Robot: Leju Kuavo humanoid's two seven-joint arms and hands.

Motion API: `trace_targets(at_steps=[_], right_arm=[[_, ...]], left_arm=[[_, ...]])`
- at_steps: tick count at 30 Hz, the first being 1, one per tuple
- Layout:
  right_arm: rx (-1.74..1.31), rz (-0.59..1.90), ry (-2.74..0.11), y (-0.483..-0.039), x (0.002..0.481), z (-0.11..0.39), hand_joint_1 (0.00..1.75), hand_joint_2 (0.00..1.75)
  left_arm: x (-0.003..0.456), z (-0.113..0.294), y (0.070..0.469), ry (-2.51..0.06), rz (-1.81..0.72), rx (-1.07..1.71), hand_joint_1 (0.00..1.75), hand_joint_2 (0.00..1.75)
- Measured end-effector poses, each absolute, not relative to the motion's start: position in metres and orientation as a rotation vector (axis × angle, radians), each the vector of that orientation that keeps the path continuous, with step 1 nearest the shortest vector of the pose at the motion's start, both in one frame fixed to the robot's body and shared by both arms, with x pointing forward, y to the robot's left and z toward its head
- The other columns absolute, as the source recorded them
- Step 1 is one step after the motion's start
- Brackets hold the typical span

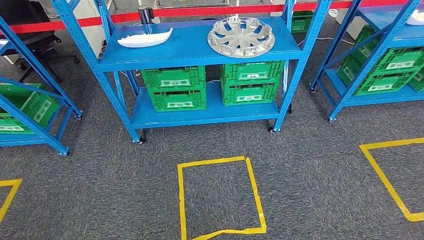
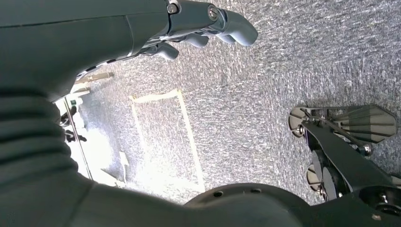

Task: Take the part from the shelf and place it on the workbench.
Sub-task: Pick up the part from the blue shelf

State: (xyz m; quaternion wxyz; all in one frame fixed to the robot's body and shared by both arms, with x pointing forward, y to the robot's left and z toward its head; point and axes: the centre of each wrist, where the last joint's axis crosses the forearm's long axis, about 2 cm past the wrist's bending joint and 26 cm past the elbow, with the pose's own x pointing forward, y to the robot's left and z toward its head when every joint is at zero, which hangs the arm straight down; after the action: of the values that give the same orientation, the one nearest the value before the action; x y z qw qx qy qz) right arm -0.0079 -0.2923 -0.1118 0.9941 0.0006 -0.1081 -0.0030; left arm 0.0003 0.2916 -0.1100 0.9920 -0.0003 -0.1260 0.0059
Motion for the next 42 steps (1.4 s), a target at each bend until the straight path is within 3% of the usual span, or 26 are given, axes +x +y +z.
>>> trace_targets(at_steps=[3, 16, 19, 20, 23, 34, 38, 42], right_arm=[[0.001, -0.006, -0.217, -0.292, -0.008, -0.112, 0.00, 1.75], [-0.088, -0.016, -0.290, -0.299, 0.013, -0.111, 0.00, 1.75], [-0.109, -0.026, -0.306, -0.300, 0.017, -0.111, 0.00, 1.75], [-0.115, -0.029, -0.311, -0.300, 0.019, -0.111, 0.00, 1.31], [-0.133, -0.041, -0.326, -0.299, 0.022, -0.111, 0.00, 0.00], [-0.176, -0.114, -0.397, -0.296, 0.038, -0.110, 0.00, 0.00], [-0.178, -0.141, -0.451, -0.296, 0.051, -0.109, 0.00, 1.75], [-0.176, -0.161, -0.534, -0.299, 0.071, -0.106, 0.00, 1.75]], left_arm=[[0.000, -0.110, 0.292, -0.251, 0.012, -0.001, 0.00, 1.75], [0.017, -0.110, 0.287, -0.296, 0.008, 0.081, 0.00, 1.75], [0.022, -0.110, 0.285, -0.307, 0.010, 0.105, 0.00, 0.44], [0.023, -0.110, 0.284, -0.311, 0.011, 0.114, 0.00, 0.00], [0.028, -0.110, 0.280, -0.322, 0.014, 0.140, 0.00, 0.00], [0.042, -0.109, 0.263, -0.345, 0.008, 0.214, 0.00, 0.00], [0.046, -0.108, 0.256, -0.345, -0.003, 0.236, 0.00, 0.00], [0.049, -0.107, 0.249, -0.344, -0.013, 0.254, 0.00, 0.00]])
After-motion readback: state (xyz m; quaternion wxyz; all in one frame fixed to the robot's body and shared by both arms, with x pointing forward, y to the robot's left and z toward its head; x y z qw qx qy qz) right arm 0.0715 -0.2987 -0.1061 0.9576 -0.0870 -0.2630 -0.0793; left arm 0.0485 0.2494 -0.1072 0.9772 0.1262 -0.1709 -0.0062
